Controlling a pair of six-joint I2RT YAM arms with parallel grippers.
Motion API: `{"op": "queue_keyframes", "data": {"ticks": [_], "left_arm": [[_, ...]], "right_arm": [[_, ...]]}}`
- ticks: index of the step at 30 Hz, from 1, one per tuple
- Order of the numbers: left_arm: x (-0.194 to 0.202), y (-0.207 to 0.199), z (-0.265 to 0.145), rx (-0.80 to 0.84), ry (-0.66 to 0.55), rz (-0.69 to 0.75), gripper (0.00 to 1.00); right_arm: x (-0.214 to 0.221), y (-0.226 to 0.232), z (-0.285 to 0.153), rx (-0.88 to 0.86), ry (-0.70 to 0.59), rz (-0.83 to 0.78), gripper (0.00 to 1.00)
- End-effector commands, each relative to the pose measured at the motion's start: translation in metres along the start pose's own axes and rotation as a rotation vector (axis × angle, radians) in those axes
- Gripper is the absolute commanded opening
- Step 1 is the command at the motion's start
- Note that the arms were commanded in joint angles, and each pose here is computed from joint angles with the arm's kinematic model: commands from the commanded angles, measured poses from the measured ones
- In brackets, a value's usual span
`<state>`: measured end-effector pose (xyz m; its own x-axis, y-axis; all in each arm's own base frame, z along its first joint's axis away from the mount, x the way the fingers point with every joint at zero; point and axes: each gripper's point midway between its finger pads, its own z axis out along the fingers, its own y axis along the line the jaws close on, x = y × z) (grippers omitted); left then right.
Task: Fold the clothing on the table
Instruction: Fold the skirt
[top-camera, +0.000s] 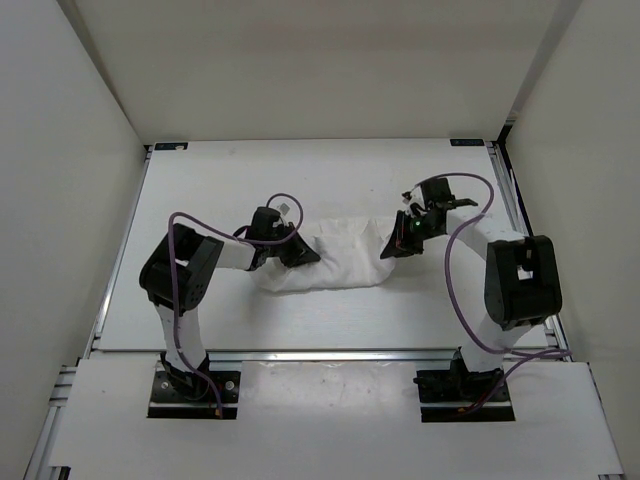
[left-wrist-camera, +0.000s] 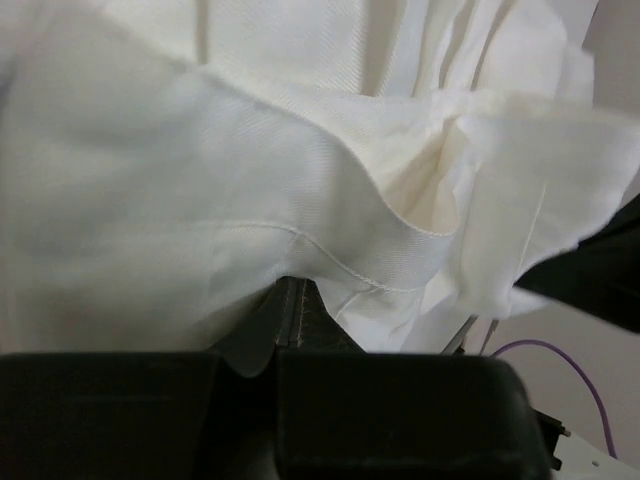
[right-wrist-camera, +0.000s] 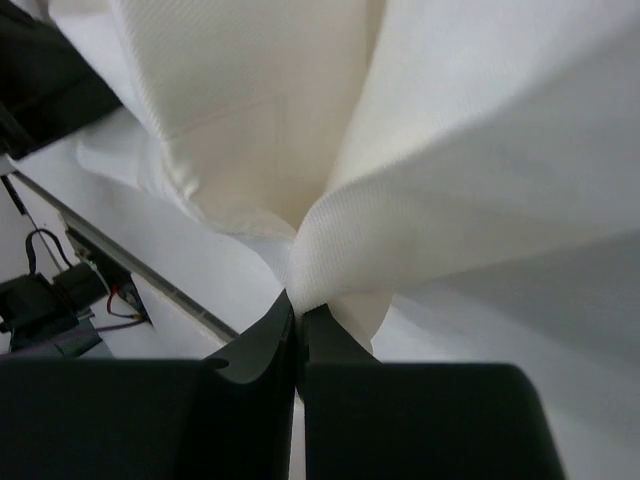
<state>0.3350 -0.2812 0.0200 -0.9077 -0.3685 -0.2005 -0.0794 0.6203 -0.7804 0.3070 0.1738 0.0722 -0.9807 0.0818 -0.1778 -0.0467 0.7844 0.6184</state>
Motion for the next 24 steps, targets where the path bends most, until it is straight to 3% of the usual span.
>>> {"op": "queue_keyframes", "data": {"ticks": [1, 7, 15, 18, 20, 24], "left_arm": [[-0.002, 0.009, 0.005, -0.062, -0.026, 0.036, 0.0], [-0.007, 0.04, -0.017, -0.17, -0.064, 0.054, 0.0], [-0.007, 0.044, -0.029, -0.177, -0.077, 0.05, 0.0], [-0.008, 0.042, -0.03, -0.175, -0.08, 0.058, 0.0], [-0.006, 0.037, -0.029, -0.164, -0.072, 0.064, 0.0], [-0.009, 0.034, -0.029, -0.153, -0.077, 0.064, 0.0]], "right_arm": [[0.027, 0.006, -0.008, -0.014, 0.033, 0.028, 0.0], [0.039, -0.009, -0.013, -0.004, 0.008, 0.083, 0.0], [0.003, 0.006, -0.017, -0.008, -0.091, 0.059, 0.0], [-0.018, 0.035, -0.018, -0.086, -0.118, -0.022, 0.0], [-0.034, 0.078, -0.015, -0.16, -0.118, -0.16, 0.0], [-0.014, 0.119, 0.029, -0.221, 0.095, -0.286, 0.0]]}}
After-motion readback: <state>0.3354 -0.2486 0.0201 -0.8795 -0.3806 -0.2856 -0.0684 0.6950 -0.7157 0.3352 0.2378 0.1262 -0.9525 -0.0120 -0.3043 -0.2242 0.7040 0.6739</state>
